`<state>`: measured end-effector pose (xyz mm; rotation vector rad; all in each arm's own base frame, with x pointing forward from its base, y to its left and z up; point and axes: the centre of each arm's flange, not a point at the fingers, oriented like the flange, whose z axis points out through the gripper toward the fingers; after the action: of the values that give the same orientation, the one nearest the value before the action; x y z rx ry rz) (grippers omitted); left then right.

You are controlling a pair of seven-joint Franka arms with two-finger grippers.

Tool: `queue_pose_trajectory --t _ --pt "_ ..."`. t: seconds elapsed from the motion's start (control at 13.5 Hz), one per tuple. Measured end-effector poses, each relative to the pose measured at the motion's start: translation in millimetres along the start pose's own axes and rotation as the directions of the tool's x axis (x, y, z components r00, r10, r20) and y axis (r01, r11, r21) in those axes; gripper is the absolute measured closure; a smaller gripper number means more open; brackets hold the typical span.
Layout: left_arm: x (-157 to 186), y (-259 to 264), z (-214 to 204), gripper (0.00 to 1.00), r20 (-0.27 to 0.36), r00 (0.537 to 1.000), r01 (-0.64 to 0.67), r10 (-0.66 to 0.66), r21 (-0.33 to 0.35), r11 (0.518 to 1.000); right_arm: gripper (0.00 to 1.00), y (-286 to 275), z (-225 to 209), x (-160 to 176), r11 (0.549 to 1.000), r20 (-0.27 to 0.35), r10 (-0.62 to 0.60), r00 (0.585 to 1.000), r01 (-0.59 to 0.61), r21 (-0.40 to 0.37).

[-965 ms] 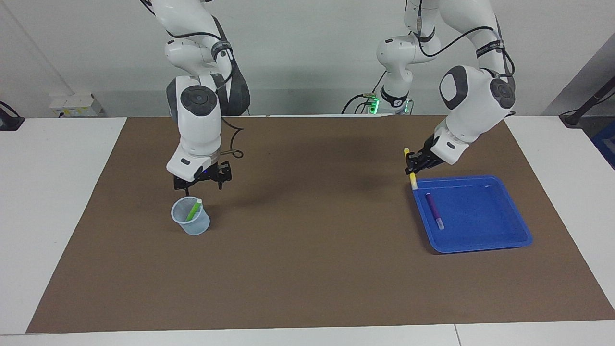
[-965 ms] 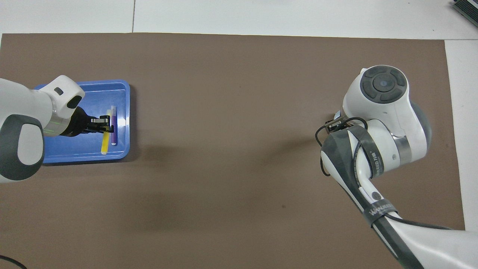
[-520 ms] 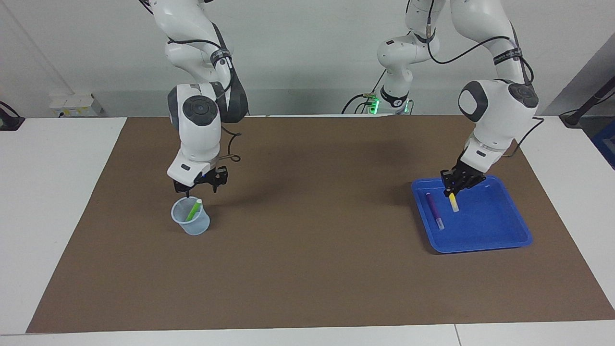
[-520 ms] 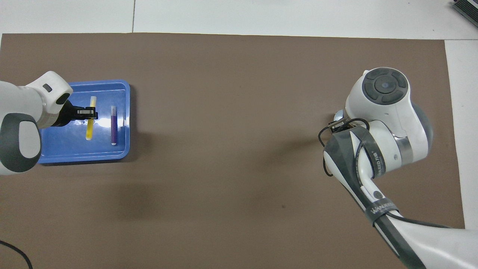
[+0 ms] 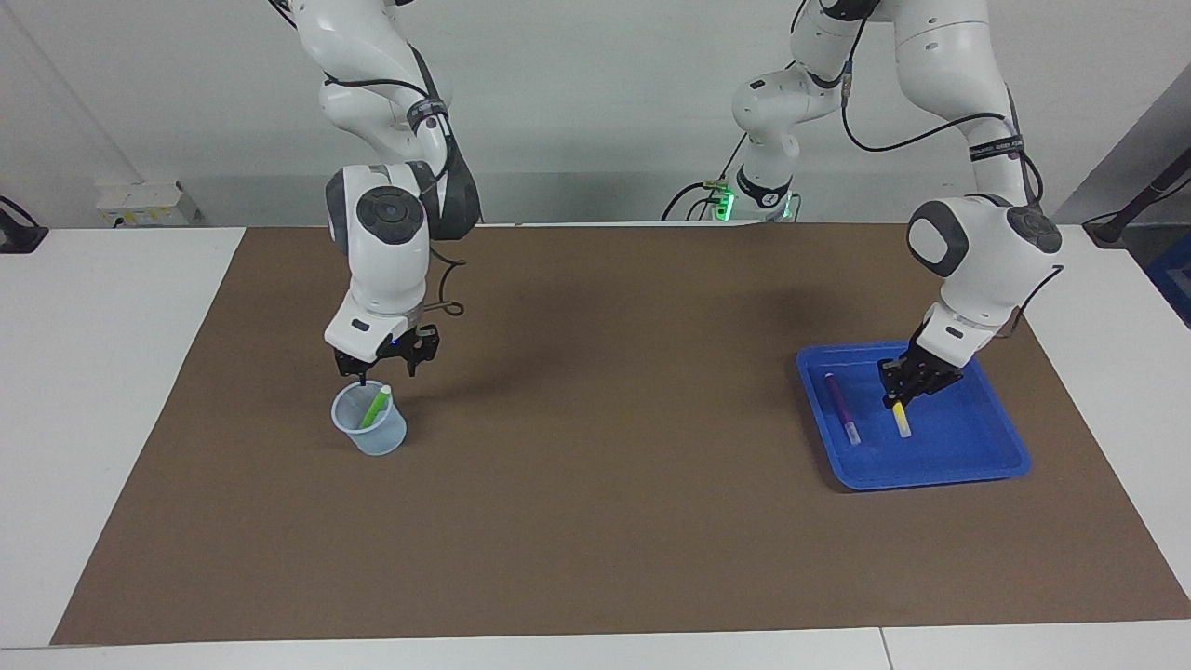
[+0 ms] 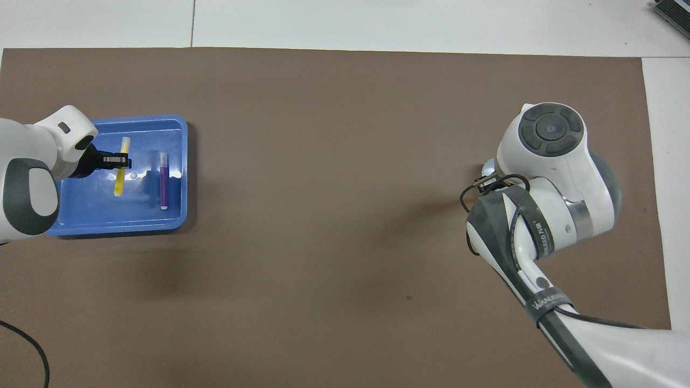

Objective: Right arm passes pens to left for tray arrangement
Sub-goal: 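Lower the yellow pen into the tray and open the left gripper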

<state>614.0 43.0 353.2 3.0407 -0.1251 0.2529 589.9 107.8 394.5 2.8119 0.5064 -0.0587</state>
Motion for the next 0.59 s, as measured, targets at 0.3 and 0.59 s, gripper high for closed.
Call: queue_pose_trajectory --t 0.3,0.59 --pt "-1.4 -17.3 21.0 0.83 0.004 1.000 0.018 -0.018 0.004 1.000 0.41 2.8 5.4 -0.9 1.000 -0.008 0.004 1.000 -0.004 0.002" --pt "-2.9 -22.9 23.9 0.83 0.008 1.000 0.026 -0.026 0.004 1.000 0.45 2.6 4.9 0.1 1.000 -0.019 0.004 1.000 -0.004 0.002"
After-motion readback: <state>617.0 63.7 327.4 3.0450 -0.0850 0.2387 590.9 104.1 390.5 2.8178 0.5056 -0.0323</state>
